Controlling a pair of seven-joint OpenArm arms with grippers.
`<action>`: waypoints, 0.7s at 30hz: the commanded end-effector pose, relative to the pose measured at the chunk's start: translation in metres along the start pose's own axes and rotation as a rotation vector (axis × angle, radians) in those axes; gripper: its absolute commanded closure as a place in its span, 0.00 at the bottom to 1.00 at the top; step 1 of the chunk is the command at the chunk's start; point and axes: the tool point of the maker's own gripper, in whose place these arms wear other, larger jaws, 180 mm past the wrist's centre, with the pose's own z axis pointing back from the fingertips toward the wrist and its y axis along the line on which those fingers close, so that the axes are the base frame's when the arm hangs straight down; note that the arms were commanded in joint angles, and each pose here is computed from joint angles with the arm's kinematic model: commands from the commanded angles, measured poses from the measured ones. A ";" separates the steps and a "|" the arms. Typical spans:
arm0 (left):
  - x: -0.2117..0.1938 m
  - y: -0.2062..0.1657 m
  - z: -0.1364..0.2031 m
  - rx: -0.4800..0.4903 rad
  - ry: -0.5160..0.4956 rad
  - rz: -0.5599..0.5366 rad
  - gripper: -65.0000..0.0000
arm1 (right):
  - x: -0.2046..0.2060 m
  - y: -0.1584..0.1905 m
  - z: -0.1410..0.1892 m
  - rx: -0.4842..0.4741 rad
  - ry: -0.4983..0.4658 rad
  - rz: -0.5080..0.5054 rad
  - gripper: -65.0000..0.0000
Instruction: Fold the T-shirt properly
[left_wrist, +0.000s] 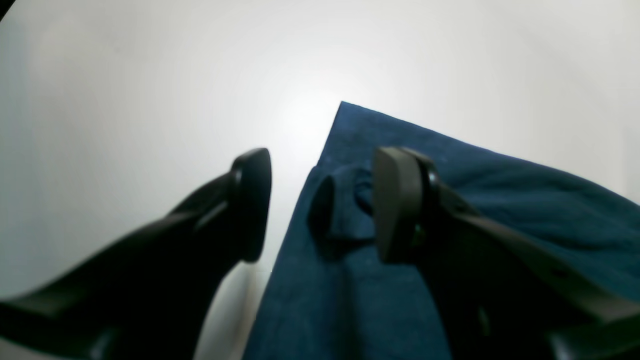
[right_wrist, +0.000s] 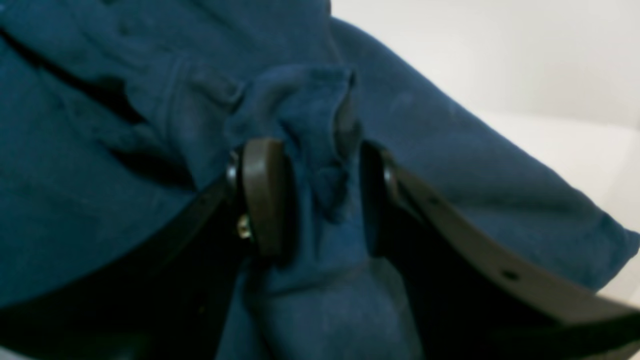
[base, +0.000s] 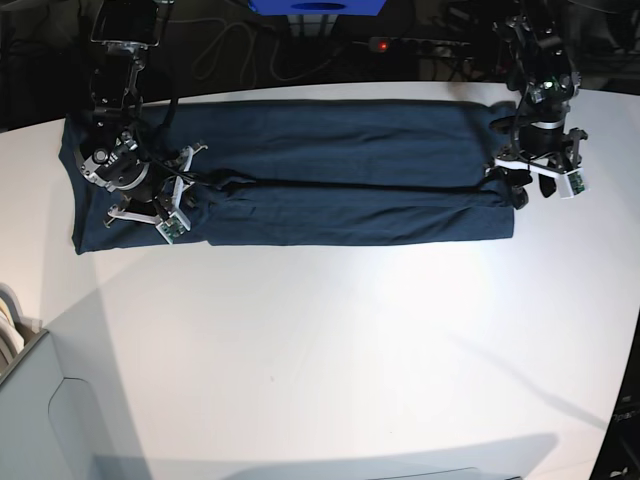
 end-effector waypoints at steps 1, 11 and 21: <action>0.013 -0.001 0.001 -0.004 -0.046 -0.007 0.51 | 0.009 -0.003 0.005 -0.006 -0.036 0.017 0.64; 0.015 -0.001 0.000 -0.005 -0.052 -0.005 0.51 | 0.027 -0.010 0.020 -0.051 -0.083 0.052 0.84; 0.015 -0.001 0.000 -0.005 -0.052 -0.005 0.51 | 0.021 0.002 0.020 -0.031 -0.081 0.037 0.99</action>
